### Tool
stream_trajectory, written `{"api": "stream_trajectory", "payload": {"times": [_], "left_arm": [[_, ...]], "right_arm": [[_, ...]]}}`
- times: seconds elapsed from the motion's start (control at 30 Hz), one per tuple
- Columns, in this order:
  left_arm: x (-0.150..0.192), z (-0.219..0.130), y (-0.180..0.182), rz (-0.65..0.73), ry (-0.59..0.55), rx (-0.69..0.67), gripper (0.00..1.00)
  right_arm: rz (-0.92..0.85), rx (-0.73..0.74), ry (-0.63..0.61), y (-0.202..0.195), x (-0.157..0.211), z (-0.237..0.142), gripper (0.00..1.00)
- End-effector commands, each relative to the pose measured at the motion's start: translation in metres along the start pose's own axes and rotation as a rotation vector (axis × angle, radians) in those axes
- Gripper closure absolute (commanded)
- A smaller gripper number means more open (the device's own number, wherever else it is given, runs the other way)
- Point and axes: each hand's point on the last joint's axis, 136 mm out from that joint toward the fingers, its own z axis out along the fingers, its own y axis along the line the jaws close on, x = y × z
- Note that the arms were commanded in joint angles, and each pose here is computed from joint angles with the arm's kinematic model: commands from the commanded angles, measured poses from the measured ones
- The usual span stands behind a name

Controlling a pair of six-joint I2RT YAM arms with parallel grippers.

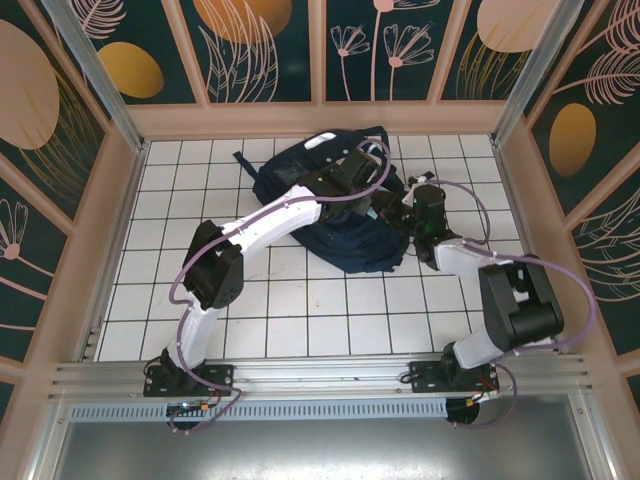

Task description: Pack books, pencil case, and school supplies into a backpack

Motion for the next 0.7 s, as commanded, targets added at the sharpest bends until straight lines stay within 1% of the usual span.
{"api": "stream_trajectory", "payload": {"times": [0.0,0.07,0.2,0.33,0.47,0.57,0.63,0.67], "left_arm": [[-0.055,-0.053,-0.016,-0.054,-0.167,0.094,1.0],[-0.06,-0.059,-0.016,-0.065,-0.184,0.104,1.0],[-0.076,-0.075,-0.013,-0.086,-0.241,0.098,1.0],[-0.086,-0.086,-0.012,-0.096,-0.282,0.108,1.0],[-0.085,-0.086,-0.017,-0.102,-0.282,0.135,1.0],[-0.083,-0.084,-0.013,-0.112,-0.283,0.122,1.0],[-0.082,-0.081,-0.009,-0.123,-0.281,0.108,1.0],[-0.081,-0.079,-0.007,-0.134,-0.277,0.104,1.0]], "right_arm": [[0.031,-0.172,0.007,0.039,-0.007,0.018,1.0],[0.063,-0.208,0.041,0.044,-0.002,0.029,0.99],[0.146,-0.2,0.112,0.041,0.016,0.051,0.99],[0.191,-0.14,0.128,0.029,0.028,0.066,0.99],[0.191,-0.142,0.141,0.03,0.03,0.077,0.97],[0.173,-0.107,0.137,0.026,0.028,0.08,0.92],[0.144,-0.061,0.116,0.021,0.025,0.076,0.86],[0.128,-0.026,0.103,0.016,0.023,0.073,0.82]]}}
